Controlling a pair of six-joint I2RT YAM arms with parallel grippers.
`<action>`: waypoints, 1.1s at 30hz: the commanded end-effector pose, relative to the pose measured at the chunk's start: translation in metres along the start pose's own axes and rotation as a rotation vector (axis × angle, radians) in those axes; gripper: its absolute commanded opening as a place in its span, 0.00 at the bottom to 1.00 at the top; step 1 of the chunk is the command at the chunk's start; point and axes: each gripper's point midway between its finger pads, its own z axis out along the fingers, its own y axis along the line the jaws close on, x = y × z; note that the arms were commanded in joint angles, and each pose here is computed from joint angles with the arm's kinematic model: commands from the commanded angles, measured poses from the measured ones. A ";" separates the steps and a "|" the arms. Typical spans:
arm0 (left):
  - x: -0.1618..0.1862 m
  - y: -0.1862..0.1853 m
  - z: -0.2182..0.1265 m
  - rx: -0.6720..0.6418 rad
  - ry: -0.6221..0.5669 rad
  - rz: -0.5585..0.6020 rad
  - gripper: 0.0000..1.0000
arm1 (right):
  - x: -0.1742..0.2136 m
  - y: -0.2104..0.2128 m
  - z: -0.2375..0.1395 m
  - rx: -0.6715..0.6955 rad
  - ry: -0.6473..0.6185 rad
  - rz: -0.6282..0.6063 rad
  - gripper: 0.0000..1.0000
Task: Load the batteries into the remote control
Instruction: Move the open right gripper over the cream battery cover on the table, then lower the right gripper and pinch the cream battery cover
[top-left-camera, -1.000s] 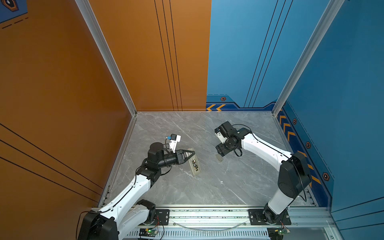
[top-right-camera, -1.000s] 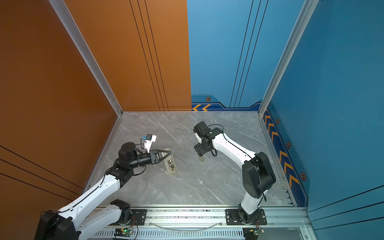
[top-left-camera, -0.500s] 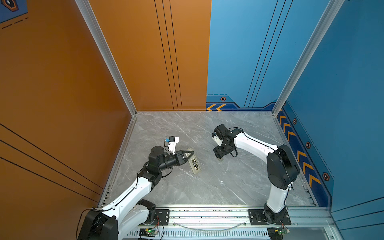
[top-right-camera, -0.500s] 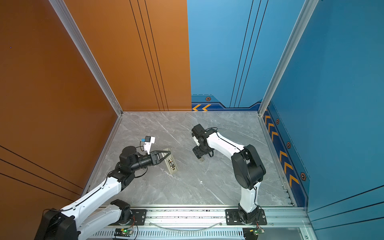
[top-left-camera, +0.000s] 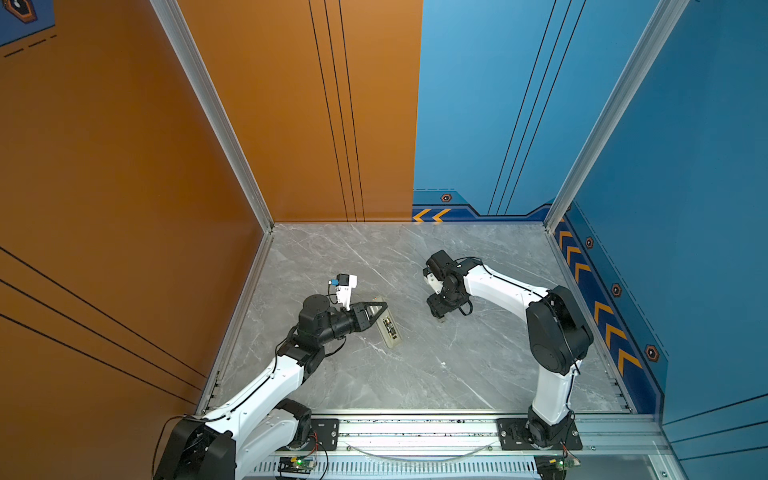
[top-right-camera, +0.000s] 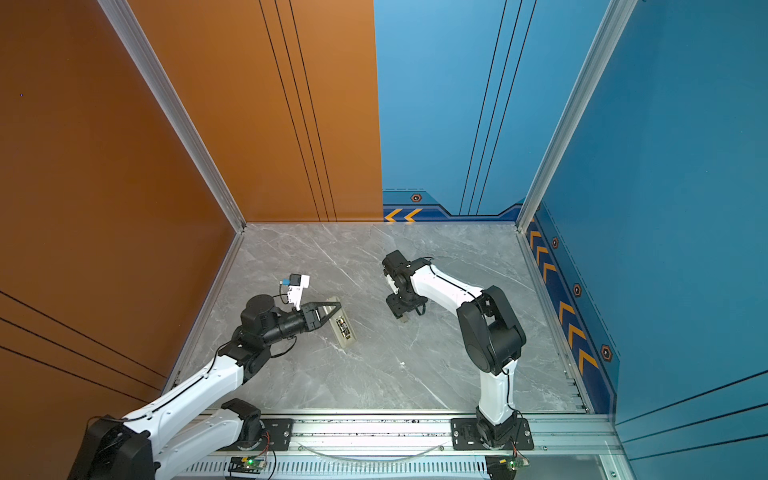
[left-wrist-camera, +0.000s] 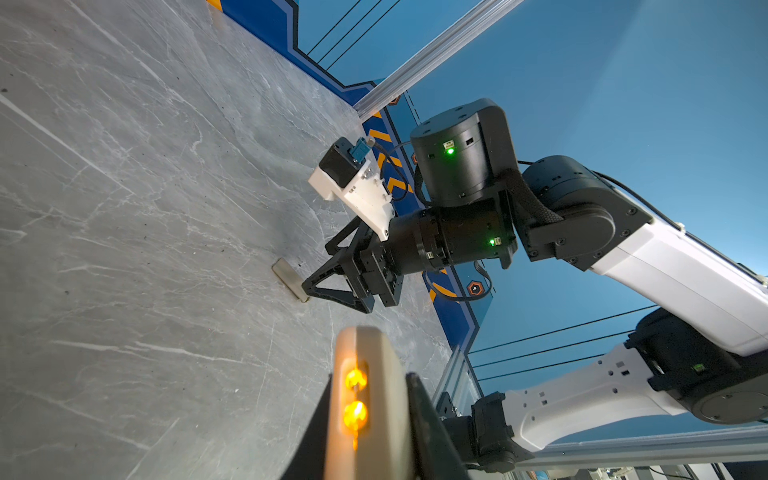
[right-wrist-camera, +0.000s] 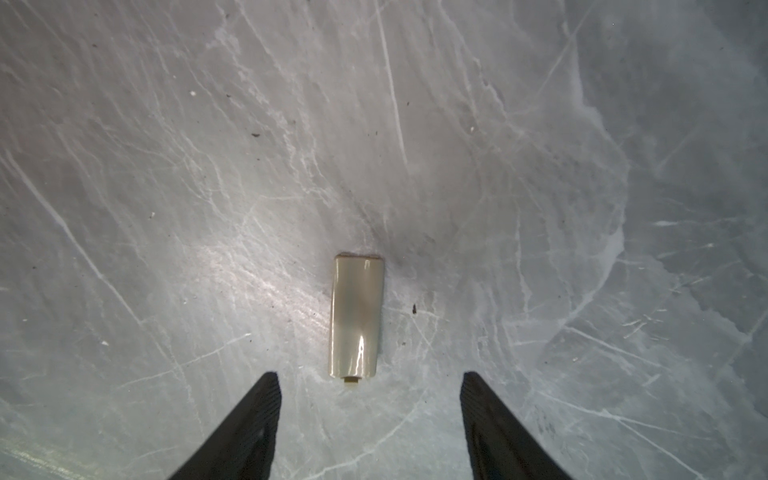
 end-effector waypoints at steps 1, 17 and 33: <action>-0.001 -0.002 -0.001 0.006 -0.031 0.047 0.00 | 0.003 0.004 0.009 -0.003 0.032 0.009 0.63; 0.002 0.001 -0.002 -0.002 -0.031 0.066 0.00 | 0.014 0.008 0.024 0.000 0.080 0.015 0.47; 0.000 -0.001 -0.005 0.003 -0.041 0.076 0.00 | 0.023 0.010 0.038 -0.008 0.125 0.015 0.42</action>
